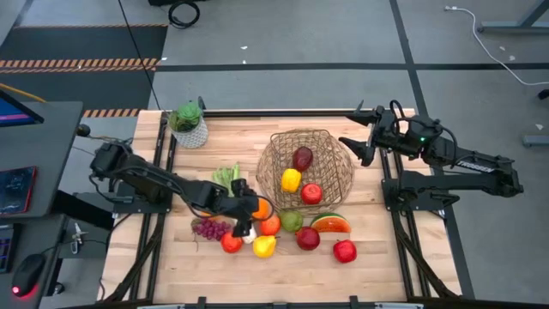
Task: Build produce basket
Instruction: Put the orange into the brown wire basket
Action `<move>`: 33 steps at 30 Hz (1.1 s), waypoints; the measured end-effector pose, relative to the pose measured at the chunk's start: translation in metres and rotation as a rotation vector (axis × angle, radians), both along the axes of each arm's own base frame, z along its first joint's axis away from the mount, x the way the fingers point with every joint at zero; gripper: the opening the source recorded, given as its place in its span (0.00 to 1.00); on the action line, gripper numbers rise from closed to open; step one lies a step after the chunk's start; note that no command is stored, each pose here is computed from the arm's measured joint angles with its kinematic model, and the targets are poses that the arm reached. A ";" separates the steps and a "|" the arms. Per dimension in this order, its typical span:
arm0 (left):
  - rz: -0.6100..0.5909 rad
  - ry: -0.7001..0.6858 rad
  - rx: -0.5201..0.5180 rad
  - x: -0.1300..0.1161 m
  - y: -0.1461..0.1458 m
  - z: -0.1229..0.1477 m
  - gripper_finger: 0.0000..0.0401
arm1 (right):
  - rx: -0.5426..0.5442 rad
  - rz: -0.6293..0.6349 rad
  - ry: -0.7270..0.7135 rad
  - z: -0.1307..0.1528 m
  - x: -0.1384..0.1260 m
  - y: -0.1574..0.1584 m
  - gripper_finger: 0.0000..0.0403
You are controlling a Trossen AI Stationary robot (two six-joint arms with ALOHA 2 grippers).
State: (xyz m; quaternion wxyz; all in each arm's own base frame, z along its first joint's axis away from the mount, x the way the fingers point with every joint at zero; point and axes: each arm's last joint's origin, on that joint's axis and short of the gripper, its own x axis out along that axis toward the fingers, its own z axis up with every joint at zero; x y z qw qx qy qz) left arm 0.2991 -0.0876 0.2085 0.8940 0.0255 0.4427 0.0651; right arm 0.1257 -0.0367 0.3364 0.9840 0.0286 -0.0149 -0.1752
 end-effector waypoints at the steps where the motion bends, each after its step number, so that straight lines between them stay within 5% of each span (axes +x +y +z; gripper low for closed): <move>1: -0.013 0.010 0.013 0.002 -0.001 -0.004 0.91 | 0.001 0.000 0.004 0.000 0.001 0.000 0.99; 21: 0.019 0.110 0.121 0.018 -0.005 -0.053 0.91 | 0.027 0.000 0.043 -0.006 0.011 -0.003 0.99; 33: 0.025 0.122 0.121 0.019 -0.004 -0.056 0.77 | 0.028 0.000 0.043 -0.006 0.011 -0.003 0.99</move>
